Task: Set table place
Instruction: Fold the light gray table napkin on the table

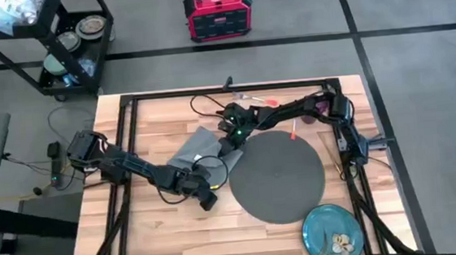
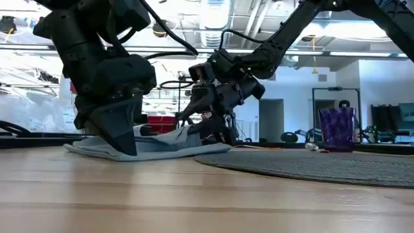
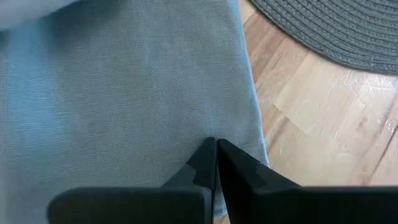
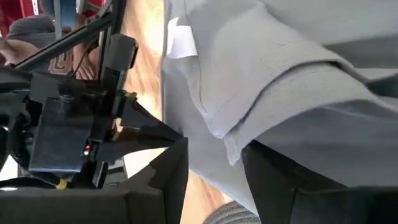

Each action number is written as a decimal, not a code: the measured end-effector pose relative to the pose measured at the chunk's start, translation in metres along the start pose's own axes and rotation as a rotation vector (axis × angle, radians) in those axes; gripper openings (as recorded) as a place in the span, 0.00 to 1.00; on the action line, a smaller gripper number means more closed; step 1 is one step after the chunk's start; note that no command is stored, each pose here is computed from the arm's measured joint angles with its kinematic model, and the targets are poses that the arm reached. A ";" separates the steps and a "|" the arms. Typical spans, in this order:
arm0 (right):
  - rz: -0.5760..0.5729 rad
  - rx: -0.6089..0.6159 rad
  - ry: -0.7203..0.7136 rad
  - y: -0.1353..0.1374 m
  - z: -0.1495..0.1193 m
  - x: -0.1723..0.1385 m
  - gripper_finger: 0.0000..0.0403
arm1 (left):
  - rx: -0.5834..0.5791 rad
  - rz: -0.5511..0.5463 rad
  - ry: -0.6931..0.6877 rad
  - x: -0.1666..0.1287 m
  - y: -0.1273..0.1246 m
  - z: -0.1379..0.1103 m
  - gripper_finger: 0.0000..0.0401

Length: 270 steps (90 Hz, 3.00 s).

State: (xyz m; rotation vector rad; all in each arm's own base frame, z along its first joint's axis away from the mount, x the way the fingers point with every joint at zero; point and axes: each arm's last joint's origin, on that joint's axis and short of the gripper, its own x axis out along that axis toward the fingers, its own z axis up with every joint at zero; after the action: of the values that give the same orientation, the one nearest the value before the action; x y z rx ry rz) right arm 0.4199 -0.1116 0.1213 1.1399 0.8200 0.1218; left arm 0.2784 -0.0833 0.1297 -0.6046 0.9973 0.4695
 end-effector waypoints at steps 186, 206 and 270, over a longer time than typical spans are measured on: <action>-0.223 -0.202 0.191 -0.005 -0.020 -0.012 0.00 | 0.131 -0.107 -0.050 -0.018 -0.006 0.022 0.00; -0.216 -0.181 0.218 -0.016 -0.021 -0.005 0.00 | 0.151 -0.074 -0.080 -0.015 0.006 0.040 0.00; -0.207 -0.193 0.241 -0.016 -0.024 -0.003 0.00 | 0.120 -0.011 -0.055 0.003 0.052 0.076 0.00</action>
State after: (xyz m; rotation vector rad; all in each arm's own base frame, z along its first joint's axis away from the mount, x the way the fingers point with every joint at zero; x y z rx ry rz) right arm 0.3978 -0.1021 0.1054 0.8633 1.1110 0.1645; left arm 0.2957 0.0063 0.1449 -0.4869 0.9621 0.4117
